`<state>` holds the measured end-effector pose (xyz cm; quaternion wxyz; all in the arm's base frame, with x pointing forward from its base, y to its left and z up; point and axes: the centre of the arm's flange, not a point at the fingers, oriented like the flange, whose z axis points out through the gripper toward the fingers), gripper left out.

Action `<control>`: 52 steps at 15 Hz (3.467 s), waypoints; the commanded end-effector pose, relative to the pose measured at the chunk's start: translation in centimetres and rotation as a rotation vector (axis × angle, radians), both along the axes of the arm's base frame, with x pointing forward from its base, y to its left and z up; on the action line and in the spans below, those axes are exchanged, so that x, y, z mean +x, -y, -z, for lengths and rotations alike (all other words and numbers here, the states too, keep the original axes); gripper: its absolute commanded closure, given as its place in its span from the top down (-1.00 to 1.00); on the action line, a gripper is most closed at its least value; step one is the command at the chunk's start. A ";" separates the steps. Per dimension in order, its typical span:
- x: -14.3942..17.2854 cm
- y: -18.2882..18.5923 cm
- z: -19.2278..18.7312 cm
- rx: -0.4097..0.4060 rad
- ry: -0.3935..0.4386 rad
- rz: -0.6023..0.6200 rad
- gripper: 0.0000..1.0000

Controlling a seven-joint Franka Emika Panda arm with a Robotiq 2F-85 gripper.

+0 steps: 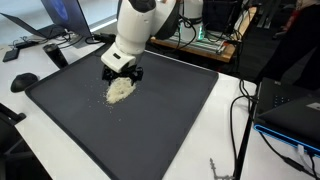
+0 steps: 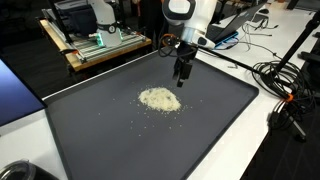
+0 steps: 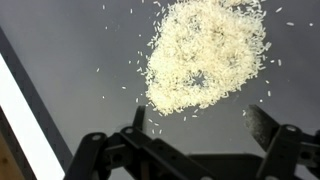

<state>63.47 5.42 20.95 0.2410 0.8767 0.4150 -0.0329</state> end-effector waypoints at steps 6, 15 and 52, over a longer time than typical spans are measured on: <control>-0.6 -5.0 2.1 -0.212 -0.031 -0.034 1.00; 0.1 -1.9 0.1 -0.023 -0.116 -0.061 1.00; 6.9 24.4 0.8 0.939 -0.414 -0.100 1.00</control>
